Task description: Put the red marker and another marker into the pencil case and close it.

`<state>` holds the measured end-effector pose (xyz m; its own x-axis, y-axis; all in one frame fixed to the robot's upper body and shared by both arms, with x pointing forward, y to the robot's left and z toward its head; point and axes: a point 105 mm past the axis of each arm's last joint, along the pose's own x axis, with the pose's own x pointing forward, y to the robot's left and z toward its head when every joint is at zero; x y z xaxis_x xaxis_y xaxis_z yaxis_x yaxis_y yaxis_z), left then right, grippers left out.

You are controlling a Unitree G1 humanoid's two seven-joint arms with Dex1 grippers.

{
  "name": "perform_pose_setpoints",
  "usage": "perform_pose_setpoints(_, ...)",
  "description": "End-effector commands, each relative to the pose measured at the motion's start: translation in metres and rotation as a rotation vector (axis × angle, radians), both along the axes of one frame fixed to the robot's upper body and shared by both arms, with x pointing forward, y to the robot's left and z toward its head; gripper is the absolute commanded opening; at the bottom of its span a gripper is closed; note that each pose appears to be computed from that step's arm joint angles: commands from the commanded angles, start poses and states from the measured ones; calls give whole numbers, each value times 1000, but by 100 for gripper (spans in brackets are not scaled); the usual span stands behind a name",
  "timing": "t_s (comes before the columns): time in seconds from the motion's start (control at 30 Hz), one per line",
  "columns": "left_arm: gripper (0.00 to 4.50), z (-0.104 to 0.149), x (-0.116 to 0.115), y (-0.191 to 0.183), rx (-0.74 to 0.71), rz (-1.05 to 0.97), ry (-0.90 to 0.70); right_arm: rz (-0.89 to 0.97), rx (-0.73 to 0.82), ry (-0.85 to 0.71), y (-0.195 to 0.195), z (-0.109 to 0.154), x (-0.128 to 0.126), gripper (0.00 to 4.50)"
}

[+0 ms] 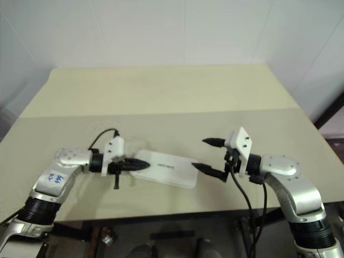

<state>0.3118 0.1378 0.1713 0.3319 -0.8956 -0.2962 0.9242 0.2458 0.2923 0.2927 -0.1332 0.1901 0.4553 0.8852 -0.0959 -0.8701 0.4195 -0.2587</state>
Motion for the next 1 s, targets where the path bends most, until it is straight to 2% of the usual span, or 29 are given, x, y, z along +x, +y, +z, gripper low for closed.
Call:
perform_pose_setpoints(0.03, 63, 36, -6, 14, -96, 27, -97, 28, -14, -38, -3, 10, 0, 450)
perform_pose_setpoints(0.17, 191, 45, -13, 37, -110, 117, -134, 28, -35, -52, -11, 13, 6, 450)
perform_pose_setpoints(0.23, 265, 43, -19, 50, -109, 158, -135, 22, -45, -67, -14, 17, 12, 450)
perform_pose_setpoints(0.43, 446, 39, -32, 62, -136, 222, -153, 23, -74, -84, -22, 24, 20, 450)
perform_pose_setpoints(0.67, 446, 34, -35, 55, -147, 223, -160, 28, -110, -80, -28, 27, 23, 450)
perform_pose_setpoints(0.8, 446, 29, -31, 58, -137, 263, -169, 48, -117, -58, -22, 17, 16, 450)
perform_pose_setpoints(1.0, 446, 32, -32, 61, -151, 284, -152, 78, -95, -55, -9, 17, 16, 450)
